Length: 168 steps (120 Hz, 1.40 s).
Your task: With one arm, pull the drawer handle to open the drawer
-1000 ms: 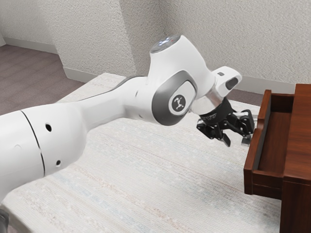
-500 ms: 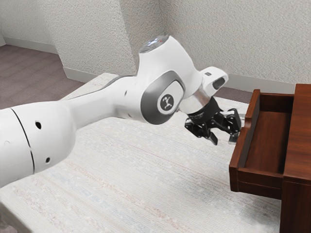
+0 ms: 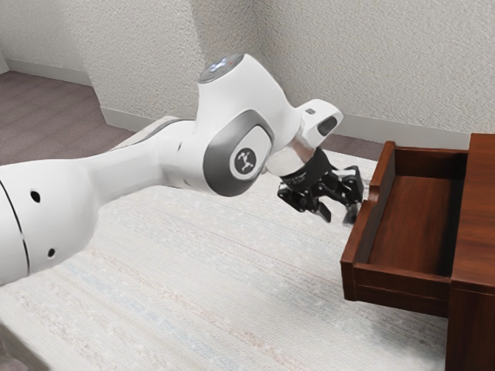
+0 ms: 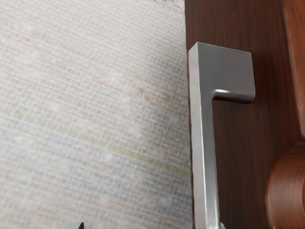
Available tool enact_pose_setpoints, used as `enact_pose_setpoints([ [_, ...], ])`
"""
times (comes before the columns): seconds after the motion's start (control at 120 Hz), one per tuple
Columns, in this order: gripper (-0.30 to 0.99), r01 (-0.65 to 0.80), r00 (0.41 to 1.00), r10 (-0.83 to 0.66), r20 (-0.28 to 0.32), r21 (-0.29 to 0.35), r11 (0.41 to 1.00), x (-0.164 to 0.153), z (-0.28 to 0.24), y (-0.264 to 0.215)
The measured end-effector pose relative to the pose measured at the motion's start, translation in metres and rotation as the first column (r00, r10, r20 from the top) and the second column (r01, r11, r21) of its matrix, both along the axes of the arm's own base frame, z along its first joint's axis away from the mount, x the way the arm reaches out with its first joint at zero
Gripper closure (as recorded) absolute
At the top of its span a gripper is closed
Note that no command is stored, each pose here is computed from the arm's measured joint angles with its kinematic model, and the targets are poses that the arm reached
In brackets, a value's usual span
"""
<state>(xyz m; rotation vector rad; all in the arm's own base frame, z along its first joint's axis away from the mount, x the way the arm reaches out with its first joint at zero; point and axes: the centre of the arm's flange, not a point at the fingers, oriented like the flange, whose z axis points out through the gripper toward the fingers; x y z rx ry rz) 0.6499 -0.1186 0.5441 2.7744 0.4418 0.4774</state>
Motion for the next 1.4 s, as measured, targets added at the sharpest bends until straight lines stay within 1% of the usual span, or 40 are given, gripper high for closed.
enact_pose_setpoints([
  [0.383,0.35,-0.041,0.999,0.040,0.007,0.018,0.999,-0.010,-0.002,0.031],
  [0.775,0.35,-0.071,0.997,0.071,0.014,0.016,0.997,-0.019,-0.002,0.052],
  [1.1,0.35,-0.070,0.997,0.070,0.018,0.016,0.997,-0.020,-0.002,0.051],
  [1.4,0.35,-0.057,0.998,0.057,0.034,0.012,0.998,-0.020,0.003,0.045],
])
